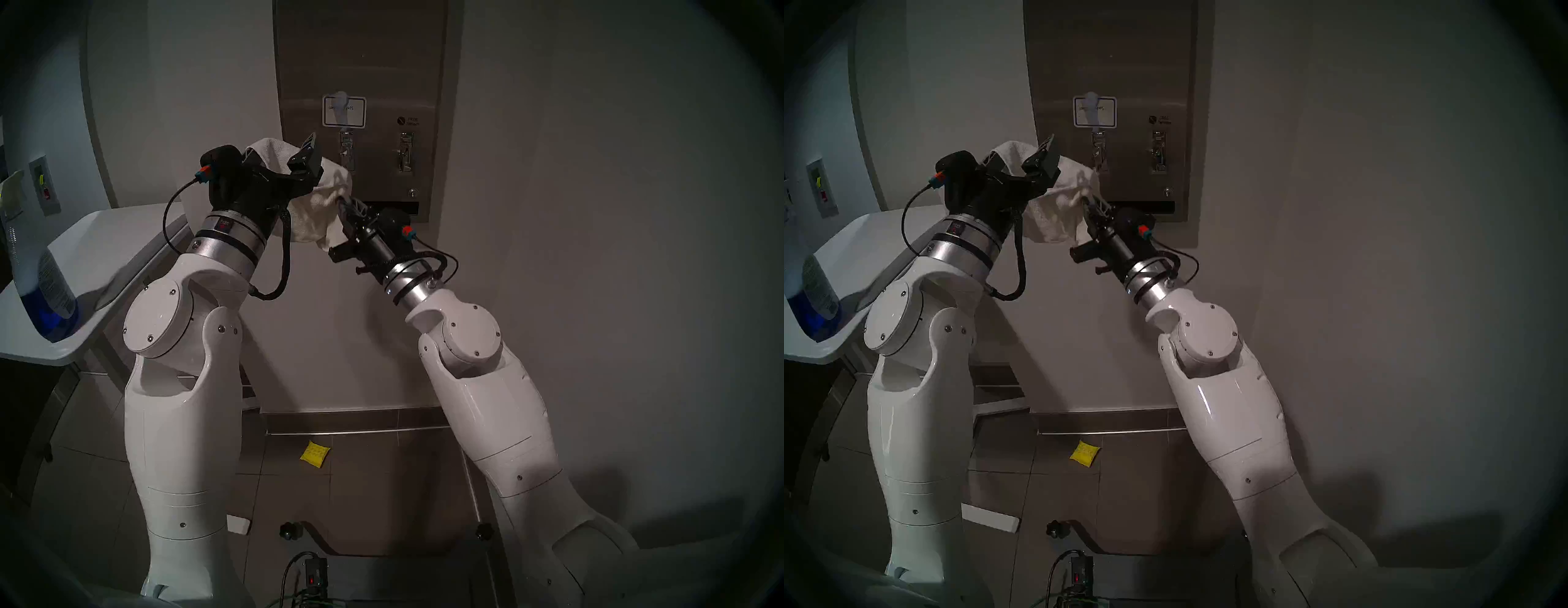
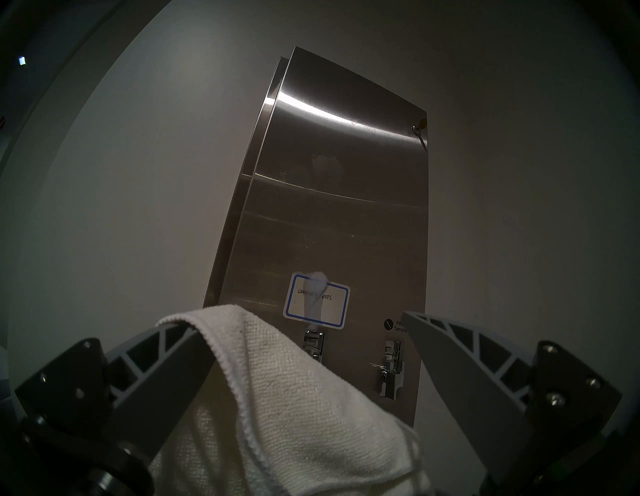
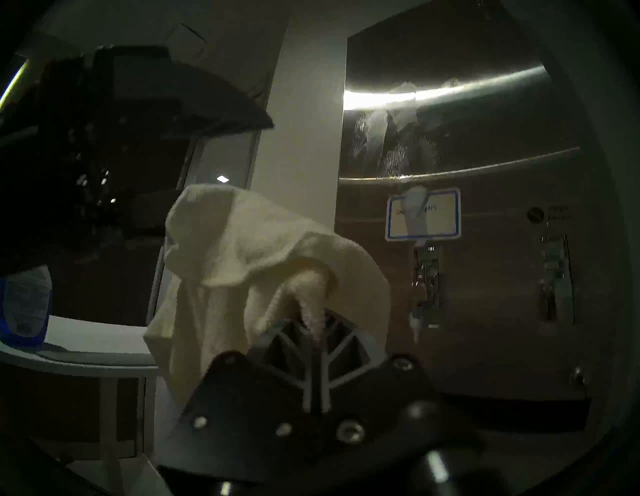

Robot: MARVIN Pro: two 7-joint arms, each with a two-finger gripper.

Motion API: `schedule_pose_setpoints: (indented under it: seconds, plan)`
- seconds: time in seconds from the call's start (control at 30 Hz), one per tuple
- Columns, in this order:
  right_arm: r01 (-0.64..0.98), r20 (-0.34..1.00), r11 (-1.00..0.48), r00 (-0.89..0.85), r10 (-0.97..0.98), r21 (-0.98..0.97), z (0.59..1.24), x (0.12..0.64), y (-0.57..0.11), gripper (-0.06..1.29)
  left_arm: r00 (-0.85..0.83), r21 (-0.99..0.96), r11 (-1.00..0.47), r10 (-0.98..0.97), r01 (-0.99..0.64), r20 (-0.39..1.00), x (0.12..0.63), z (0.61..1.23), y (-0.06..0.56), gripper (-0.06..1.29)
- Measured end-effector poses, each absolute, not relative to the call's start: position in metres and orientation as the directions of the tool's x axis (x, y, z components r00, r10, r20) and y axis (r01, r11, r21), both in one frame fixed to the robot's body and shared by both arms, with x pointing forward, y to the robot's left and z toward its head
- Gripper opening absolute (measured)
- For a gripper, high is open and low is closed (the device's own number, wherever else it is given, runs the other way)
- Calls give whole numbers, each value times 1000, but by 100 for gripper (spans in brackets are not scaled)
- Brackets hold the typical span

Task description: Pick up the cloth and wipe the surface

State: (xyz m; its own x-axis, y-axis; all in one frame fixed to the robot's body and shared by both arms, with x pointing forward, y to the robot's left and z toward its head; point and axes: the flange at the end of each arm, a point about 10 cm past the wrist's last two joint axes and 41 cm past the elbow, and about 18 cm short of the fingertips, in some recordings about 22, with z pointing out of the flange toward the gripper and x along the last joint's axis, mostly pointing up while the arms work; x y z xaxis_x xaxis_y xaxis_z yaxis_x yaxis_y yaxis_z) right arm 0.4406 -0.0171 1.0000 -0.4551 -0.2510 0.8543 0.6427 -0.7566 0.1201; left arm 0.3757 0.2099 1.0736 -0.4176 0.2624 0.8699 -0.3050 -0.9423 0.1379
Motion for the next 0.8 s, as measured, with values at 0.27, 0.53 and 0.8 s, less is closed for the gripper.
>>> schedule_pose_setpoints:
  seconds: [0.27,0.53,0.8]
  plan:
    - [616,813,-774,-521,-261,146,1043,447,-20,-4,-418,138,-941,264,-308,869,376,1074,210,126]
    - [603,797,-778,-552,-246,177,1072,454,-21,-4,-418,139,-941,266,-310,869,375,1074,210,126]
    - [589,773,-782,-587,-241,205,1103,458,-19,-4,-418,139,-940,267,-312,868,375,1074,209,126]
